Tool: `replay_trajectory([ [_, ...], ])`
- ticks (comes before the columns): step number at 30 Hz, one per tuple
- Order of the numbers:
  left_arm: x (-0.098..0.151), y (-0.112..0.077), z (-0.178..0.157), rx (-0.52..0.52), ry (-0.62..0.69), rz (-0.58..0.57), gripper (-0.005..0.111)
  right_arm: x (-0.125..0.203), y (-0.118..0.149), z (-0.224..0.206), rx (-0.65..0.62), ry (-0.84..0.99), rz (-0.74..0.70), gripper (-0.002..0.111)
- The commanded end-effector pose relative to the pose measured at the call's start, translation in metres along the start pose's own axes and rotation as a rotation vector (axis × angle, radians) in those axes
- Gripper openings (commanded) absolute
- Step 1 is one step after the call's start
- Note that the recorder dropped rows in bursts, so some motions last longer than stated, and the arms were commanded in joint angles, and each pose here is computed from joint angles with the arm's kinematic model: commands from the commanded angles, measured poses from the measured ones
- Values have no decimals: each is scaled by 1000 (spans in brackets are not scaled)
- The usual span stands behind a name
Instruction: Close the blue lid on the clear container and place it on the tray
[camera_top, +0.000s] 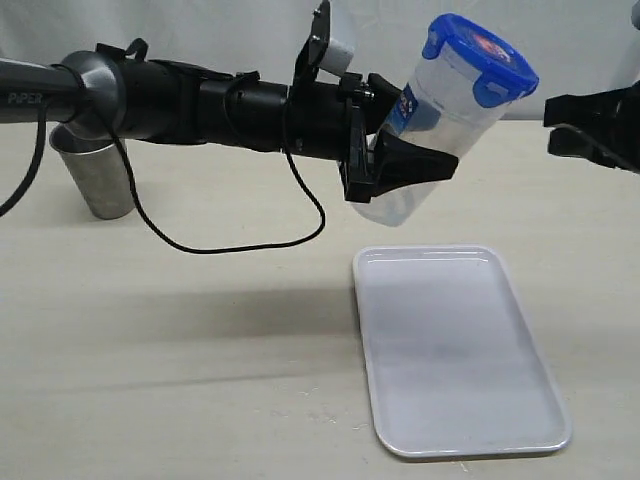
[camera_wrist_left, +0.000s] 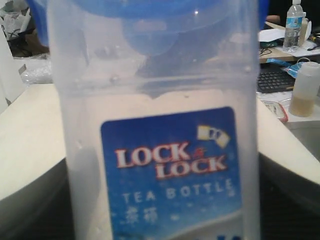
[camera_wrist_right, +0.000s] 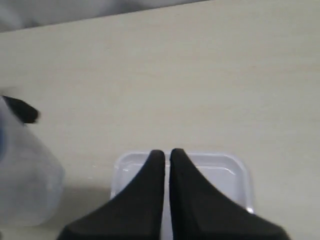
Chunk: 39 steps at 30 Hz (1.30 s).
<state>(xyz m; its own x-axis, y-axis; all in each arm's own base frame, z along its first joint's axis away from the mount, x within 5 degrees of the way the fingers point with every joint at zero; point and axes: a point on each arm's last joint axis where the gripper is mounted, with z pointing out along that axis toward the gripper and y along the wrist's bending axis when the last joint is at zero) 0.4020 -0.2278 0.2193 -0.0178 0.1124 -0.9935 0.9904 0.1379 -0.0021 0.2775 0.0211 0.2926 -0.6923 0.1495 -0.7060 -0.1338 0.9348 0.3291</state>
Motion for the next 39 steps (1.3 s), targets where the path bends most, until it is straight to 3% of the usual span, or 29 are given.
replay_trajectory([
  [1, 11, 2, 7, -27, 17, 0, 0, -12, 2, 0, -262, -96, 7, 4],
  [8, 32, 2, 12, 8, 22, -42, 0, -13, 9, -2, -353, -107, 30, 4],
  [15, 30, -11, 28, 66, 11, -38, 0, 0, 49, 10, -449, -39, -94, 4],
  [24, 29, -14, 31, 80, 9, -37, 0, 4, 54, 10, -459, -1, -99, 4],
  [29, 31, -11, 31, 49, 30, -36, 0, 8, 46, 19, -397, 44, -86, 4],
  [32, 38, -7, 32, 9, 63, -43, 0, 9, 45, 22, -395, 52, -84, 4],
  [39, 71, -6, 37, 31, 90, -105, 0, 15, 40, 37, -390, 109, -70, 4],
])
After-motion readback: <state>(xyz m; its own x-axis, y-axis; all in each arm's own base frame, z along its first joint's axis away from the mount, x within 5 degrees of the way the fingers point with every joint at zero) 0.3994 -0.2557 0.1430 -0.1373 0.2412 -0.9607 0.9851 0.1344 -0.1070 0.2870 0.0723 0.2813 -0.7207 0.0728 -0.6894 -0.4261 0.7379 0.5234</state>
